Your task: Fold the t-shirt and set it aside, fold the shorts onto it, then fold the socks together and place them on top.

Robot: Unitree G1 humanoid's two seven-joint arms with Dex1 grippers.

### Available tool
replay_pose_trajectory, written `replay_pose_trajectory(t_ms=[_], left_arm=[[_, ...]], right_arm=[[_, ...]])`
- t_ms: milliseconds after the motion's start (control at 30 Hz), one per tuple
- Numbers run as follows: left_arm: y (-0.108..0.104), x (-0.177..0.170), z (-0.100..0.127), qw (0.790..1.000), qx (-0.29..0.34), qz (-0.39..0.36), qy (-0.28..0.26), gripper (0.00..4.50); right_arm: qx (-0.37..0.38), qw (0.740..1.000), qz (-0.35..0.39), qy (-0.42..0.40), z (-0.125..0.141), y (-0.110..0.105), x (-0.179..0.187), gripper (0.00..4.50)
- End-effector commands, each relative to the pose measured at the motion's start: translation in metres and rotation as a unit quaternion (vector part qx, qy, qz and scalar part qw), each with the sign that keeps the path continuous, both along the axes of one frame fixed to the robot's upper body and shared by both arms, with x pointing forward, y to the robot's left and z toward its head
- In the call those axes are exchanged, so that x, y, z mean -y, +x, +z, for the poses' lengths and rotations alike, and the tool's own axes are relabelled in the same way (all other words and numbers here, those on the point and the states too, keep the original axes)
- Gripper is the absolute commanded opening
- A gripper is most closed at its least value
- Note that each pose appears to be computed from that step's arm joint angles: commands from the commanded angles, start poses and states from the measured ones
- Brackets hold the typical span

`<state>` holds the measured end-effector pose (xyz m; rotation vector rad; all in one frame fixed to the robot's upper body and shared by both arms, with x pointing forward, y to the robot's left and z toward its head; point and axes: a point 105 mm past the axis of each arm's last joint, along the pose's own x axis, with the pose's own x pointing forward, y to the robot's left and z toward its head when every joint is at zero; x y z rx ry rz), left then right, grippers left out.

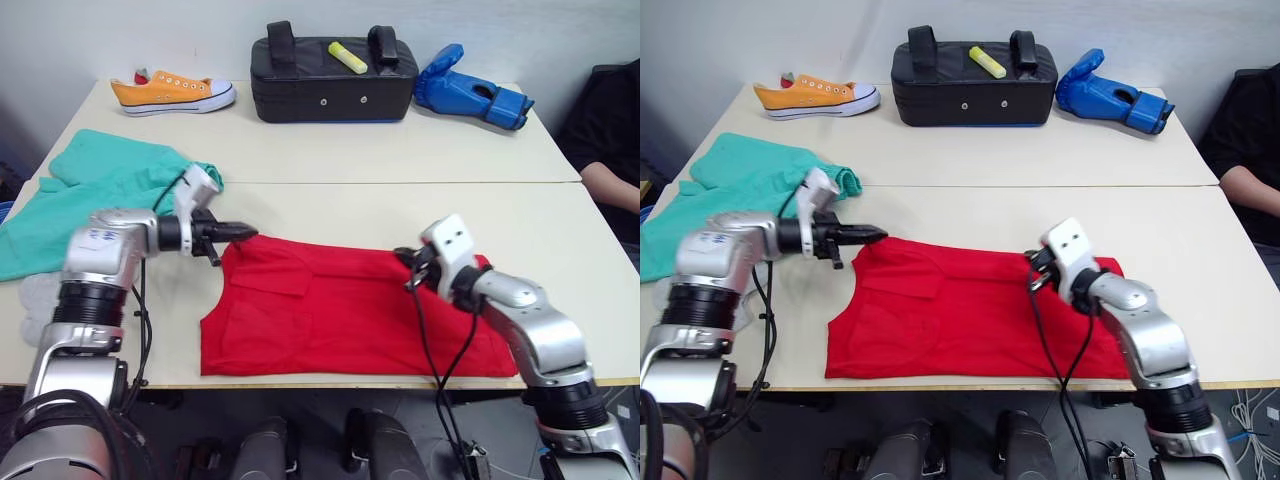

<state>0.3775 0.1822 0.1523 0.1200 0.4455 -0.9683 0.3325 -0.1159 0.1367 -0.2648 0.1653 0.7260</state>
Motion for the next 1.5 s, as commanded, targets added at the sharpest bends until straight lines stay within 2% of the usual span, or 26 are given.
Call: replay_pose_trajectory(t_ms=[33, 100, 267, 433, 500, 600, 700, 767, 833, 933, 1100, 1200, 1300, 1333, 1433, 1500], left_arm=[[0.014, -0.011, -0.001, 0.998, 0.03, 0.017, 0.053, 0.0], [0.017, -0.014, -0.006, 0.997, 0.028, 0.017, 0.064, 0.0], [0.025, -0.018, -0.015, 0.996, 0.032, 0.028, 0.077, 0.0], [0.038, -0.015, -0.01, 0.995, 0.064, 0.049, 0.066, 0.0], [0.044, -0.013, -0.005, 0.993, 0.081, 0.059, 0.057, 0.0], [0.053, -0.014, 0.005, 0.989, 0.109, 0.087, 0.047, 0.0], [0.055, -0.017, 0.013, 0.987, 0.126, 0.095, 0.037, 0.0], [0.052, -0.018, 0.024, 0.987, 0.138, 0.078, 0.023, 0.0], [0.044, -0.015, 0.043, 0.987, 0.155, 0.041, -0.001, 0.0], [0.025, -0.008, 0.063, 0.986, 0.16, -0.025, -0.024, 0.0], [-0.034, 0.011, 0.073, 0.976, 0.139, -0.168, -0.024, 0.0], [-0.054, 0.021, 0.072, 0.969, 0.139, -0.206, -0.015, 0.0], [-0.06, 0.029, 0.066, 0.964, 0.147, -0.221, 0.007, 0.53], [-0.058, 0.029, 0.064, 0.964, 0.149, -0.22, 0.016, 0.89], [-0.042, 0.023, 0.054, 0.966, 0.16, -0.195, 0.054, 1.83], [-0.035, 0.017, 0.049, 0.964, 0.164, -0.191, 0.085, 2.48]], right_arm=[[0.031, 0.992, 0.124, 0.006, 0.018, -0.015, -0.049, 0.02], [0.026, 0.987, 0.158, -0.003, 0.014, -0.014, -0.067, 0.02], [-0.001, 0.983, 0.185, -0.001, 0.004, 0.004, -0.104, 0.02], [-0.026, 0.977, 0.21, -0.03, -0.015, 0.007, -0.124, 0.02], [-0.044, 0.972, 0.225, -0.046, -0.026, 0.004, -0.127, 0.02], [-0.077, 0.958, 0.27, -0.064, -0.035, -0.014, -0.12, 0.02], [-0.075, 0.957, 0.271, -0.075, -0.032, -0.019, -0.109, 0.02], [-0.054, 0.962, 0.258, -0.073, -0.019, -0.017, -0.099, 0.02], [-0.023, 0.969, 0.241, -0.047, 0.007, -0.015, -0.088, 0.02], [-0.01, 0.977, 0.212, -0.024, 0.032, -0.012, -0.064, 0.02], [-0.006, 0.983, 0.148, -0.108, 0.051, 0.006, 0.019, 0.02], [-0.019, 0.983, 0.116, -0.143, 0.057, 0.019, 0.055, 0.02], [-0.038, 0.98, 0.109, -0.16, 0.058, 0.023, 0.077, 0.0], [-0.047, 0.98, 0.109, -0.162, 0.057, 0.023, 0.082, 0.0], [-0.063, 0.976, 0.103, -0.18, 0.049, 0.026, 0.097, 0.64], [-0.068, 0.975, 0.09, -0.189, 0.044, 0.033, 0.104, 1.35]])
